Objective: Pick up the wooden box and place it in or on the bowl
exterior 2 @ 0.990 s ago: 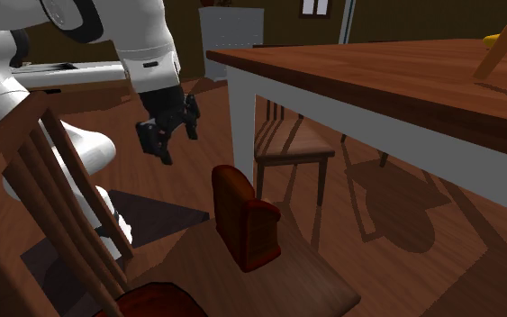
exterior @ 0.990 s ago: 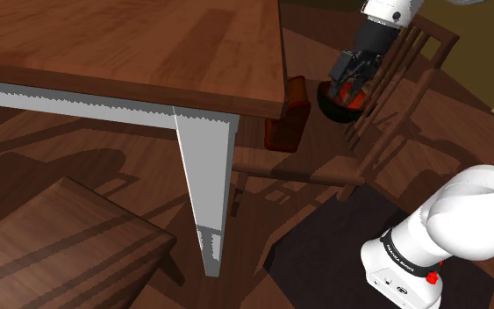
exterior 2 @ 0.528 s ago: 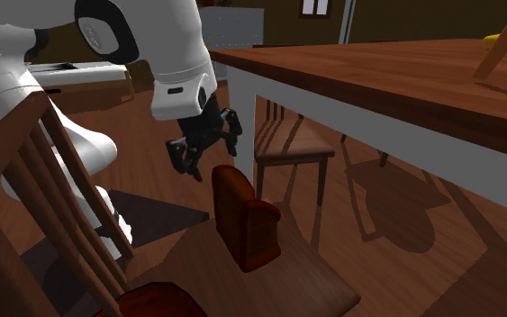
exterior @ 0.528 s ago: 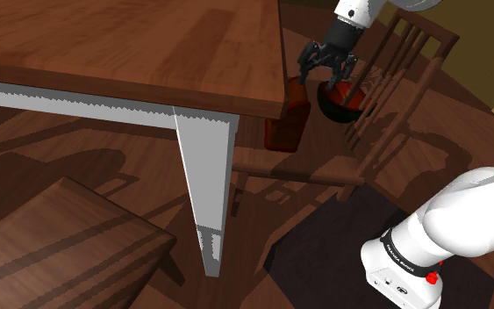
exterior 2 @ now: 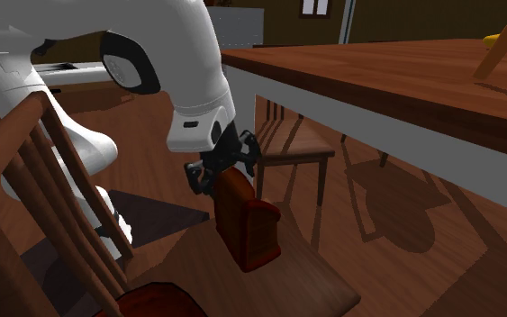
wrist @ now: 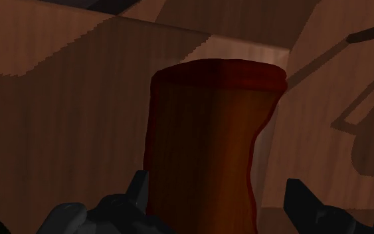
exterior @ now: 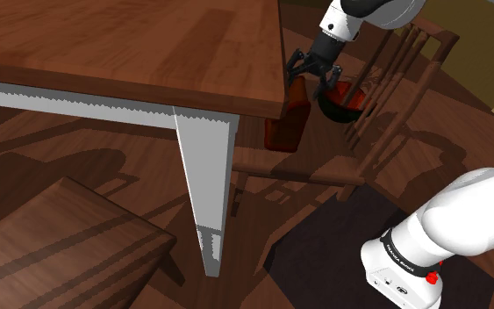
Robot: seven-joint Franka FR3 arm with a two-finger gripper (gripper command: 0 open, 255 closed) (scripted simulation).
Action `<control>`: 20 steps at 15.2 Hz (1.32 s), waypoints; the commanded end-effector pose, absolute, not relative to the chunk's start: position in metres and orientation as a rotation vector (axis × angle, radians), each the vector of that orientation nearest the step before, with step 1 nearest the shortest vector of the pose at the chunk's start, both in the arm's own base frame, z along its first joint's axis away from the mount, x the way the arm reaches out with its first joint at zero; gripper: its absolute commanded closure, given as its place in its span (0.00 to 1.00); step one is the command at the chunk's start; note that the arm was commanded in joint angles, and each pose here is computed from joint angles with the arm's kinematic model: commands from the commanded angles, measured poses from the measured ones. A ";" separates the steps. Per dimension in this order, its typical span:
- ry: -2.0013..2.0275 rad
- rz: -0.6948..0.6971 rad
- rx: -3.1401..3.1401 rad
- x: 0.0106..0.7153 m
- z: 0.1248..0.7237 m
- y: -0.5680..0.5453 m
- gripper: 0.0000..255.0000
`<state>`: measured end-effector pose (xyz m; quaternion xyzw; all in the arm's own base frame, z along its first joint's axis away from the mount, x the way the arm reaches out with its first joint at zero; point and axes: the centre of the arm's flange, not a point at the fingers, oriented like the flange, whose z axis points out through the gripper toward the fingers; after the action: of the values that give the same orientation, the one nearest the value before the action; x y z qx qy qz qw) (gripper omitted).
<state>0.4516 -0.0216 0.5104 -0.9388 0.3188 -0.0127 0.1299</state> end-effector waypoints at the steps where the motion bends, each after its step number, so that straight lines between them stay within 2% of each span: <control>1: 0.928 -0.038 -2.727 0.452 0.501 -0.018 0.00; 10: 0.928 -0.038 -2.727 0.453 0.498 -0.017 0.00; 11: 0.928 -0.038 -2.727 0.453 0.498 -0.017 1.00; 20: 0.928 -0.038 -2.727 0.453 0.498 -0.017 1.00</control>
<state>0.4527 -0.0175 0.4981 -0.9385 0.3194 -0.0133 0.1300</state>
